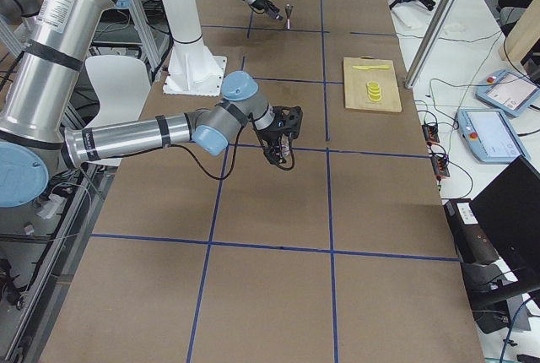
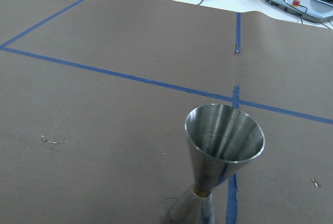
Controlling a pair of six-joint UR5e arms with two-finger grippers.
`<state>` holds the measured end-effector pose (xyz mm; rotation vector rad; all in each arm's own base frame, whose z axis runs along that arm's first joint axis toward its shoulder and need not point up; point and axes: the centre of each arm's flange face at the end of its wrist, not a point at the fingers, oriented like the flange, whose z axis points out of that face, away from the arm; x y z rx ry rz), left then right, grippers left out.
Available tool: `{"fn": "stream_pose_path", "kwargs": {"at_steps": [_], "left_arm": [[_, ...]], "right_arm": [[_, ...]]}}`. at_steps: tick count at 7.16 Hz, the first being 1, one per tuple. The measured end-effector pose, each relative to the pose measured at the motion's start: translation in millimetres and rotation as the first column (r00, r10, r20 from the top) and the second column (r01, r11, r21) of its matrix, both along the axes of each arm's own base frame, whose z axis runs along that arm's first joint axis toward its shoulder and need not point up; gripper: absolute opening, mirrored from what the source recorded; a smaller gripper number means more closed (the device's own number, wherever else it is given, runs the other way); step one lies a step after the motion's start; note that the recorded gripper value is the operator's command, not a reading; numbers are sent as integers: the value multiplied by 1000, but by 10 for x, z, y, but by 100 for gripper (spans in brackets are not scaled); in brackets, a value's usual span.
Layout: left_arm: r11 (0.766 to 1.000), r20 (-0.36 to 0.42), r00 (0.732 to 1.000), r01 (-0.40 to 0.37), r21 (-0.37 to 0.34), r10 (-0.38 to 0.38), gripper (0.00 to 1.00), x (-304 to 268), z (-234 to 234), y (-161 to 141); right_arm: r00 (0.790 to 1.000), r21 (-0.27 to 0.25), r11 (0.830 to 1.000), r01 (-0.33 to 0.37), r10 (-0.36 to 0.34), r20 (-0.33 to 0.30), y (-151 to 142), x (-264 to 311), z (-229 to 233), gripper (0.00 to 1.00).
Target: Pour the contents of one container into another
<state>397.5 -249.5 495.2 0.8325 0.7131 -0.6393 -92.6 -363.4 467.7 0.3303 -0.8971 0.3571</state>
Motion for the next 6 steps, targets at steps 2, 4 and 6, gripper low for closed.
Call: {"fn": "stream_pose_path", "kwargs": {"at_steps": [2, 4, 6], "left_arm": [[998, 12, 999, 44, 54, -45, 96, 13, -5, -51], [993, 57, 995, 71, 95, -77, 93, 36, 157, -84], [989, 87, 992, 84, 121, -95, 86, 100, 273, -101]], "right_arm": [[999, 9, 999, -36, 36, -33, 37, -177, -27, 100], [998, 7, 999, -51, 52, -46, 63, -313, -27, 100], [998, 6, 999, -48, 48, -46, 78, -353, -29, 100]]}}
